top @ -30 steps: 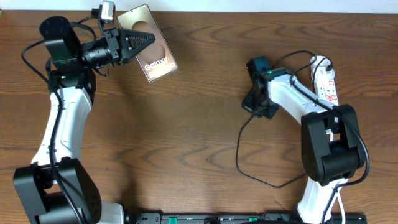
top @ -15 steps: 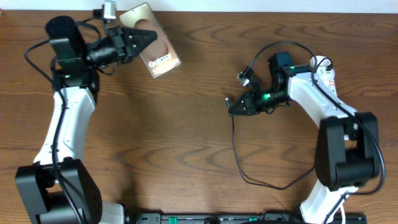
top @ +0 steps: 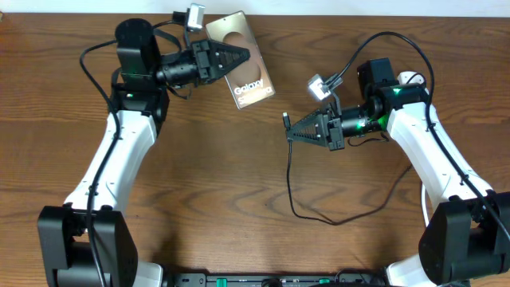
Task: Plug charger to phone and switch on socket
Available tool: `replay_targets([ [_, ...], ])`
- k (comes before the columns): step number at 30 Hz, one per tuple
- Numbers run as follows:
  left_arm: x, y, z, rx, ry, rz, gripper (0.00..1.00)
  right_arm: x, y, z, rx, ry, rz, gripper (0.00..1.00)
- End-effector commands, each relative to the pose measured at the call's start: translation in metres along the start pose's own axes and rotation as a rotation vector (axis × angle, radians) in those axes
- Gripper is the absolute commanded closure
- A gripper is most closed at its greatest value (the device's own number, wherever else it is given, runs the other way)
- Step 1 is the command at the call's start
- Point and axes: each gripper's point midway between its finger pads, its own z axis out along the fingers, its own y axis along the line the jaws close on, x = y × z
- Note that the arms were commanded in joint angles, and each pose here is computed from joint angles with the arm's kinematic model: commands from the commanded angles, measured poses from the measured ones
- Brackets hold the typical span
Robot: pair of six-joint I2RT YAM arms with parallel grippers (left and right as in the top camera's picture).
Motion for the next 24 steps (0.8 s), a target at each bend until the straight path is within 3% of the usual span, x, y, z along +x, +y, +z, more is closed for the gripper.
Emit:
replay_targets([
  [1,-0.001,-0.017,0.007,0.024,0.007,0.054,0.92,-0.014,0.031,0.002,-0.165,-0.082,-0.028,0.99],
  [24,0.028,-0.049,0.022,0.142,0.155,-0.019,0.93,-0.011,0.037,0.015,-0.191,-0.042,0.027,0.99],
])
